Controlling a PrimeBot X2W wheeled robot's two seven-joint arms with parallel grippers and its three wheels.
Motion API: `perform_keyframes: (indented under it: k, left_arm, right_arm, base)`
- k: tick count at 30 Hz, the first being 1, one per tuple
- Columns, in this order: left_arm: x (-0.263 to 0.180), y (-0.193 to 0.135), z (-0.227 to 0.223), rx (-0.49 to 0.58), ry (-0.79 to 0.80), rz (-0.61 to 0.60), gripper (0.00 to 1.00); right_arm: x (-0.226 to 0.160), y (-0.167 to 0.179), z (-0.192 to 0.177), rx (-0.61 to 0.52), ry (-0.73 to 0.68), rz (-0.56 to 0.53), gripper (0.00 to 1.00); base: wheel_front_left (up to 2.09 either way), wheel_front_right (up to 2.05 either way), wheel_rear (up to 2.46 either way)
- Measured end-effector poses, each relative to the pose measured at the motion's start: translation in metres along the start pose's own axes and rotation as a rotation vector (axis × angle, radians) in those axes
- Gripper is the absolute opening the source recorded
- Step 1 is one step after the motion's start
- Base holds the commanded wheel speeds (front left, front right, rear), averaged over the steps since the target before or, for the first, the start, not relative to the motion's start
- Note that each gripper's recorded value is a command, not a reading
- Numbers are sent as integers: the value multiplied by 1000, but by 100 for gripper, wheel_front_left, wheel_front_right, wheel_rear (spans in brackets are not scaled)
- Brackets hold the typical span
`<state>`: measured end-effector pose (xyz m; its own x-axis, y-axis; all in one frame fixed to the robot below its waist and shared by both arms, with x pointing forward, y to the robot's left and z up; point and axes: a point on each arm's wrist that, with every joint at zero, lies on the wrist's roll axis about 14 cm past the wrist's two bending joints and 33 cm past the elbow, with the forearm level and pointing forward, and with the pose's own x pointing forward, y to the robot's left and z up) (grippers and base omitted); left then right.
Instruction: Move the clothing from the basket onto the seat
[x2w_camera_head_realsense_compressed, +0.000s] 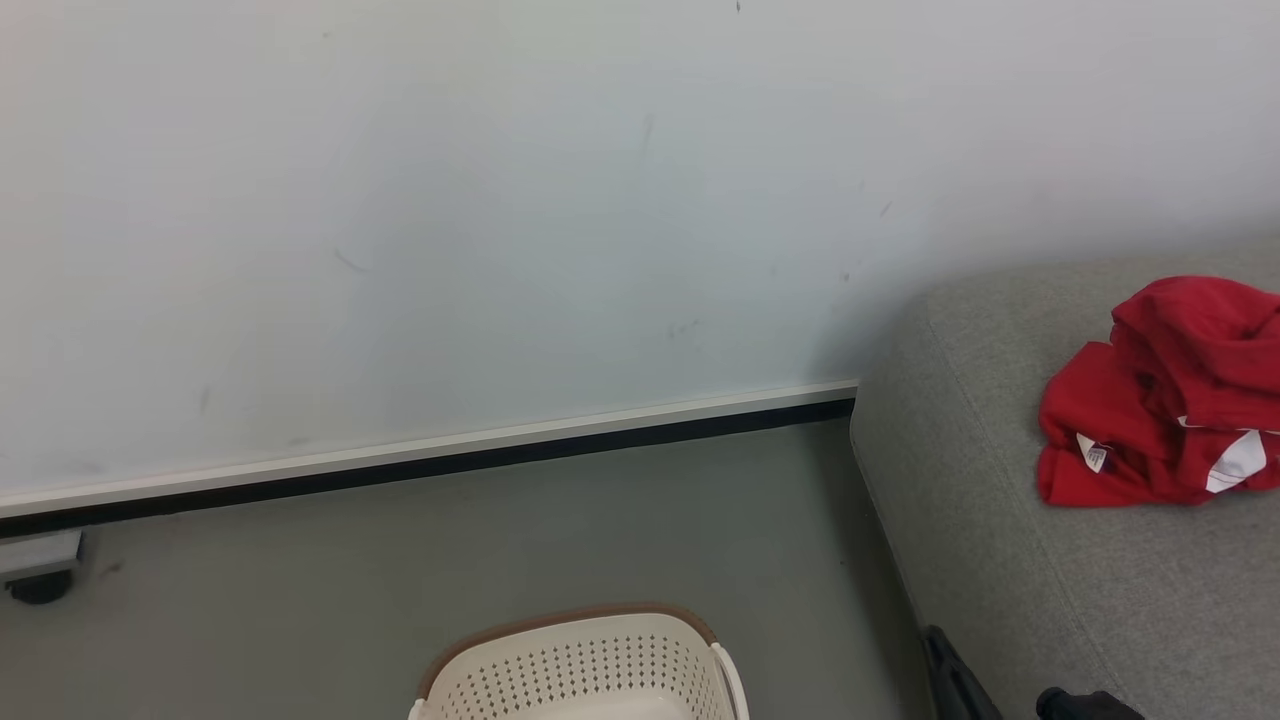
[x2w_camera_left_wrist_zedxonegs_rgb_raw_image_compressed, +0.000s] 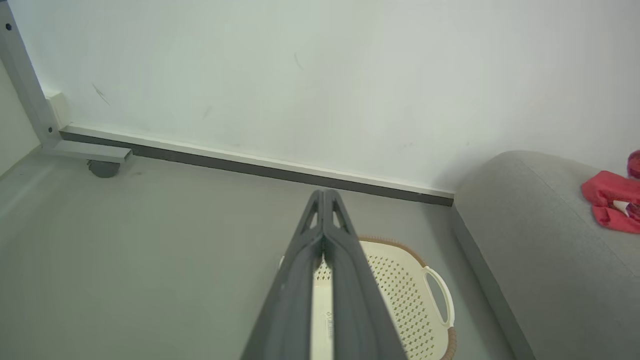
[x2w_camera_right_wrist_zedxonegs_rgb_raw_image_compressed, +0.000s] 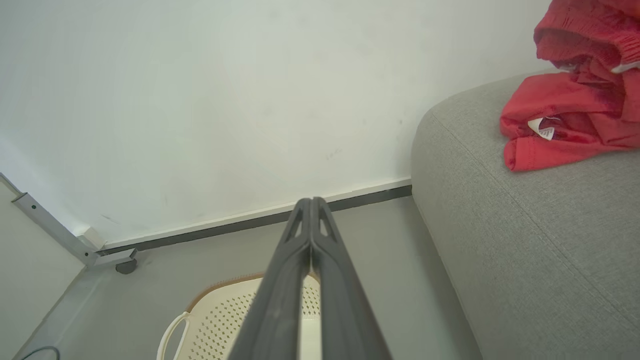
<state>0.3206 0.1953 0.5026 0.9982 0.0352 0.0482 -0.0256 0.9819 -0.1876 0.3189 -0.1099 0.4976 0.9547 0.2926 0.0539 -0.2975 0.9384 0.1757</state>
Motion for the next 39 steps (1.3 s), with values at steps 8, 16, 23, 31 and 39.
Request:
perform_keyframes:
  k: [8,16,23,31,39]
  left_arm:
    - [6,8,-3,-169,22,42,0]
    - [12,12,-2,-306,32,62,0]
    - [16,15,-4,-419,43,74,0]
    - [21,19,-4,-538,48,91,0]
    - [25,20,-5,-649,54,95,0]
  right_arm:
    - [6,-14,2,163,-2,-58,0]
    - [11,-25,4,298,-8,-100,0]
    - [16,-33,8,406,-23,-128,0]
    - [21,-40,11,523,-36,-153,0]
    - [25,-46,13,630,-50,-172,0]
  base:
    - [0,0,0]
    - [0,0,0]
    - [0,0,0]
    - [0,0,0]
    - [0,0,0]
